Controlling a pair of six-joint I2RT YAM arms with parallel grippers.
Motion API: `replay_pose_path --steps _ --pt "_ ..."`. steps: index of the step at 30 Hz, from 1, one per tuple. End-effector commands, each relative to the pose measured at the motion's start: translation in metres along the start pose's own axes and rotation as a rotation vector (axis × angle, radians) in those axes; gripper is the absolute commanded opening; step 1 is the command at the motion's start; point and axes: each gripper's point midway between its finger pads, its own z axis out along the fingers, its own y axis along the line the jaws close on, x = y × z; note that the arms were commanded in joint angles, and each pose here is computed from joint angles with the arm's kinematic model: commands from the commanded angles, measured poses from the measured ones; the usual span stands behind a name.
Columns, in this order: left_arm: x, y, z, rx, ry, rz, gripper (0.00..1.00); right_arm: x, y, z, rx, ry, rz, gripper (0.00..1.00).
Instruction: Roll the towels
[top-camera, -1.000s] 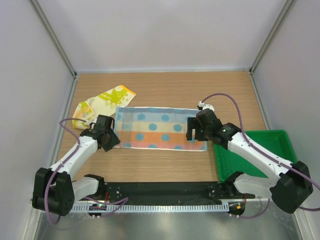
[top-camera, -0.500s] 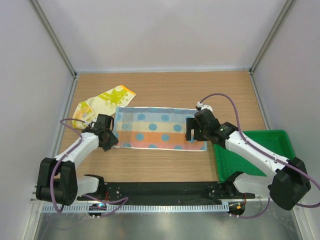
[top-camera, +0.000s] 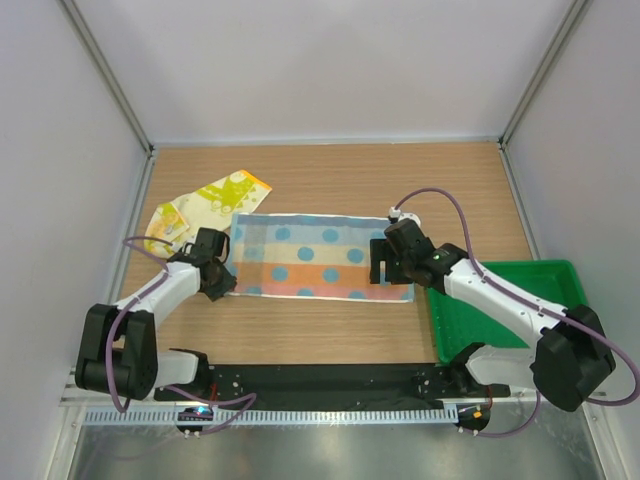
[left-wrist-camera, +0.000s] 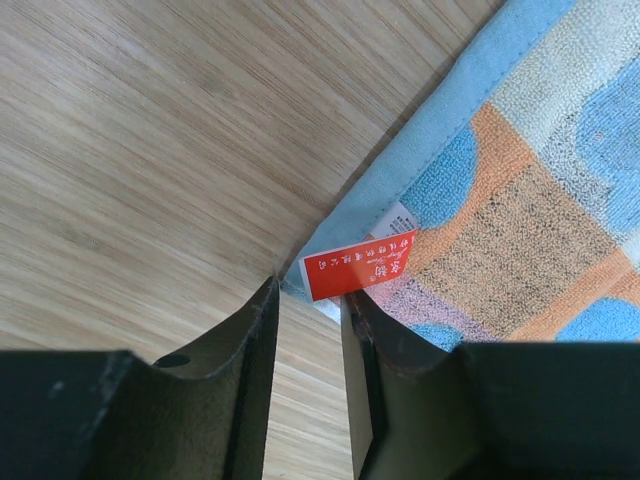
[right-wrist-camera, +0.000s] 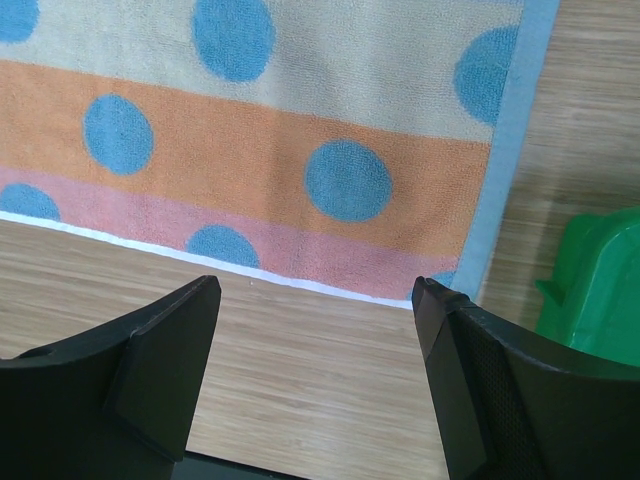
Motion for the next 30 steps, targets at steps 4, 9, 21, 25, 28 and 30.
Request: replay_pose_path --steps 4,9,21,25,28,30 --pt "-0.01 -0.001 0.005 -0.015 -0.038 0.0 0.23 -0.005 0.007 0.005 -0.023 -0.016 -0.02 0.85" --pt "-0.012 -0.003 0.006 -0.011 -0.042 0.008 0.15 -0.002 0.006 0.007 -0.015 -0.002 -0.023 0.85" --pt "-0.018 -0.006 -0.029 0.021 -0.029 -0.038 0.0 0.006 -0.014 0.01 0.107 0.028 0.039 0.85" --pt "-0.023 0.005 -0.044 0.007 -0.058 -0.041 0.0 0.012 -0.024 0.012 0.179 0.057 0.073 0.73" --pt "-0.024 0.013 -0.054 0.006 -0.077 -0.054 0.0 0.014 -0.025 0.01 0.202 0.067 0.109 0.74" --pt "-0.024 0.019 -0.06 0.003 -0.096 -0.064 0.0 0.019 -0.027 0.01 0.207 0.08 0.124 0.74"
